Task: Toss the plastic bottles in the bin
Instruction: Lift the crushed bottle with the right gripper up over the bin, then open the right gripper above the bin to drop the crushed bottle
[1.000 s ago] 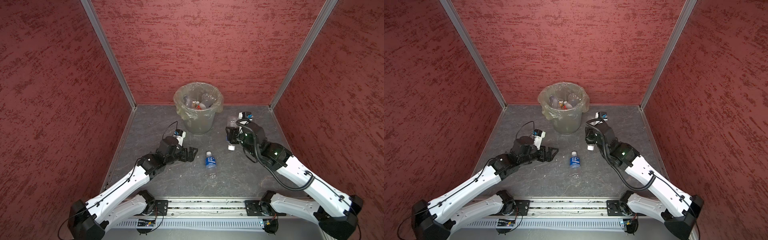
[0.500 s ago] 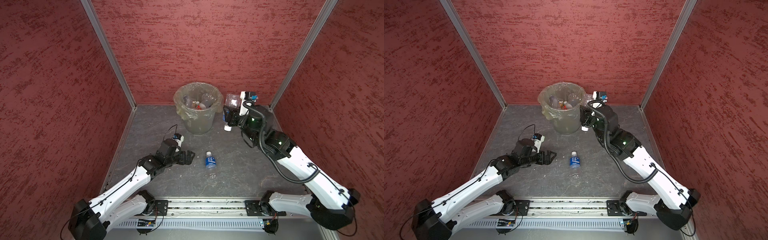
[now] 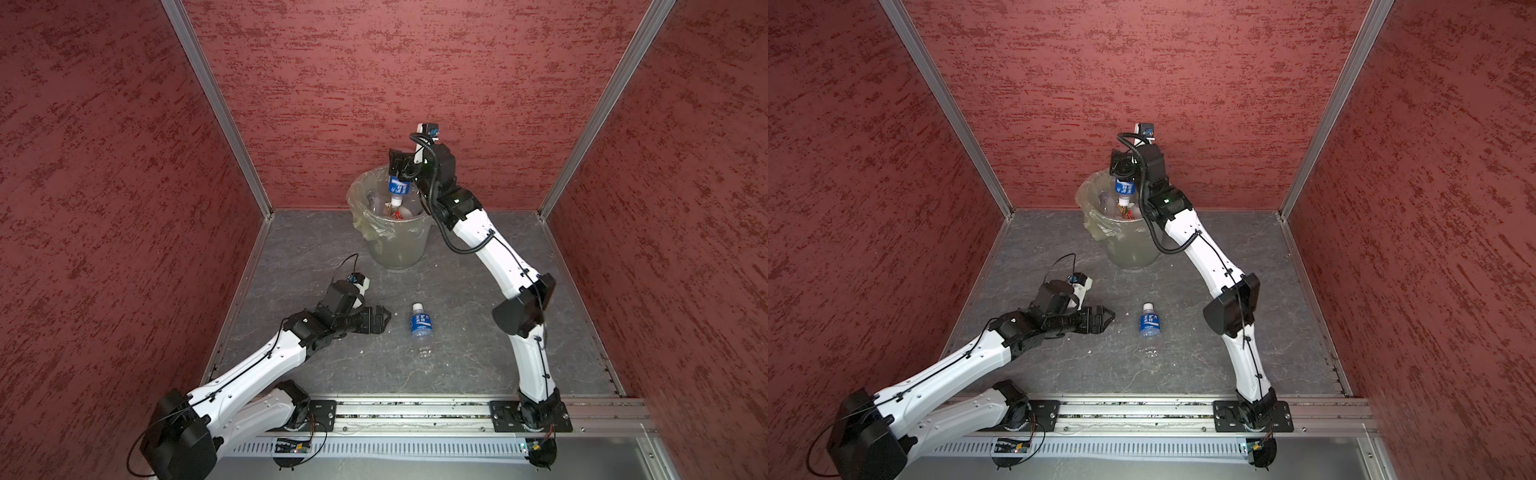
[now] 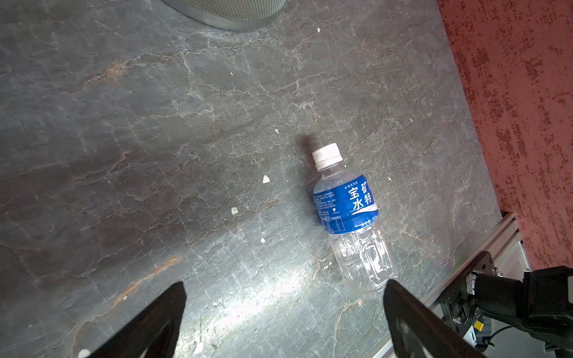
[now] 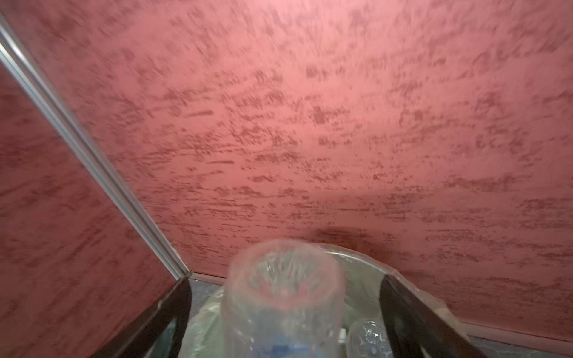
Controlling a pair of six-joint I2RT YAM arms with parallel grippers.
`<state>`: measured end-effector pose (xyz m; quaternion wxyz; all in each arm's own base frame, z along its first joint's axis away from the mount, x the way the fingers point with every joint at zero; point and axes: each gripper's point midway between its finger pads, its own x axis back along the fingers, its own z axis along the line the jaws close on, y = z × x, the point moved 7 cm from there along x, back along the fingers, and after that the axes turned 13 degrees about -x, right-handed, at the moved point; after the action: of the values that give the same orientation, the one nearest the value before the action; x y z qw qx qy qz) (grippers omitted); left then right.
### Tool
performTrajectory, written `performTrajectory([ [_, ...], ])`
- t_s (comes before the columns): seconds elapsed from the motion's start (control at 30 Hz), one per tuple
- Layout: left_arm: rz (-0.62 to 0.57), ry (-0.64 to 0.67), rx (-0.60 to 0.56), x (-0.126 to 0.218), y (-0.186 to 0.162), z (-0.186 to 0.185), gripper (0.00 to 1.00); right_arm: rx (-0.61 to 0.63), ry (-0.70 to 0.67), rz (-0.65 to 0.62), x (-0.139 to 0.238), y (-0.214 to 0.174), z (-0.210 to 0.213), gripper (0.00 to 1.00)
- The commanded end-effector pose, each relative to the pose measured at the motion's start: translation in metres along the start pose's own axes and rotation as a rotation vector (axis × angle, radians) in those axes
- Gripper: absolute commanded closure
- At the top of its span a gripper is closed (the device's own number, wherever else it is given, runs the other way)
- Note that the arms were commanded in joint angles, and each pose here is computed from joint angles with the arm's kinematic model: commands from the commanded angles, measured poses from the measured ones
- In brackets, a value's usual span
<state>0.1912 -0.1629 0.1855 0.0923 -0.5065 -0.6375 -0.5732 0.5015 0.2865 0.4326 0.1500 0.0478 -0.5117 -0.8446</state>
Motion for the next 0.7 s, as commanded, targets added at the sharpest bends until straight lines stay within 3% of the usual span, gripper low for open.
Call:
performTrajectory([
  [0.0, -0.036, -0.017, 0.004, 0.004, 0.005, -0.005, 0.0, 0.004, 0.02, 0.023, 0.015, 0.019, 0.004, 0.02],
  [0.67, -0.008, -0.054, -0.031, -0.018, 0.019, -0.025, 0.0, 0.004, 0.005, -0.033, 0.114, 0.032, -0.023, 0.01],
])
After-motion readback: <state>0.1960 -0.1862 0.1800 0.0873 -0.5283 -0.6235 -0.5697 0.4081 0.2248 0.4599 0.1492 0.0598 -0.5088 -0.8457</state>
